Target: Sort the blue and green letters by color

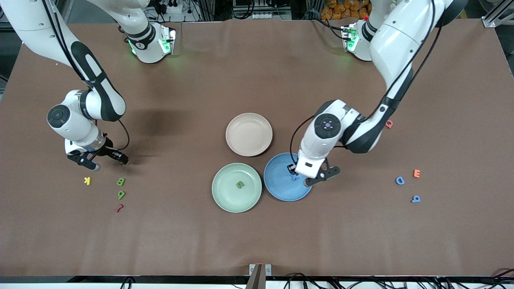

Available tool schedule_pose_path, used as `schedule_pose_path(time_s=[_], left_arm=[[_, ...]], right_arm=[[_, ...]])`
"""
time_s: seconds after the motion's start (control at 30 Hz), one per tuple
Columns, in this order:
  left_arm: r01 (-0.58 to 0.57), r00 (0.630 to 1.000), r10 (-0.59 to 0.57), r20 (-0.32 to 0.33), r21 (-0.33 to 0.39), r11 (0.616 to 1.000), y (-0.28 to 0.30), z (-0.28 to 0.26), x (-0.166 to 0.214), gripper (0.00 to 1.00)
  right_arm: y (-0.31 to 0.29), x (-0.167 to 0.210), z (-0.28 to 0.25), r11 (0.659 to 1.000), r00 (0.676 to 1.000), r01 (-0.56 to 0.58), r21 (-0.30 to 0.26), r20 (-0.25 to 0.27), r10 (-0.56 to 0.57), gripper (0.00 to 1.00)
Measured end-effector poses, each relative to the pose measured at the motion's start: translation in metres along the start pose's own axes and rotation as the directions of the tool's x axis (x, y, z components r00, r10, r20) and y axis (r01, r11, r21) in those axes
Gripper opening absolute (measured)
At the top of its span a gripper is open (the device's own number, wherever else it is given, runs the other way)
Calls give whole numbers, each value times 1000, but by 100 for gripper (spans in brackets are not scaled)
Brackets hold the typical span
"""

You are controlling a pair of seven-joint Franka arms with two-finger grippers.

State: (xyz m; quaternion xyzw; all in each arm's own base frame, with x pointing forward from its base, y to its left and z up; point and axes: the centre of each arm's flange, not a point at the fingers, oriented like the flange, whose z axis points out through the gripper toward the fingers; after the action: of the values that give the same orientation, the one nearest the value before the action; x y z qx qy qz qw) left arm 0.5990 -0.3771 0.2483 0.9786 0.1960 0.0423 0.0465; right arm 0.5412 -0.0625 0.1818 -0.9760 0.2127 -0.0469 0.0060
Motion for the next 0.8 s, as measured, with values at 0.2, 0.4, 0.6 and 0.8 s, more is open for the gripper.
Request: schedule_pose_path(time_s=[0.2,0.4,0.6,0.8], left_arm=[[2,1000,-1,-20,19,1000,20,17,-19,36],[0,999,1,-37,31,1000,33,33,-29,36],[-5,999,6,-39,35,999,33,38,-26,54],[-30,999,31,-44,35,999,33,36,-23,79]], right_arm=[[0,-2,4,1000,1000,-2,-1,5,2,65],[0,-3,6,1000,1000,-6,-1,5,6,62],[0,-4,9,1000,1000,-9,0,5,9,59],[1,-3,10,1000,1000,-11,1,1,11,50]])
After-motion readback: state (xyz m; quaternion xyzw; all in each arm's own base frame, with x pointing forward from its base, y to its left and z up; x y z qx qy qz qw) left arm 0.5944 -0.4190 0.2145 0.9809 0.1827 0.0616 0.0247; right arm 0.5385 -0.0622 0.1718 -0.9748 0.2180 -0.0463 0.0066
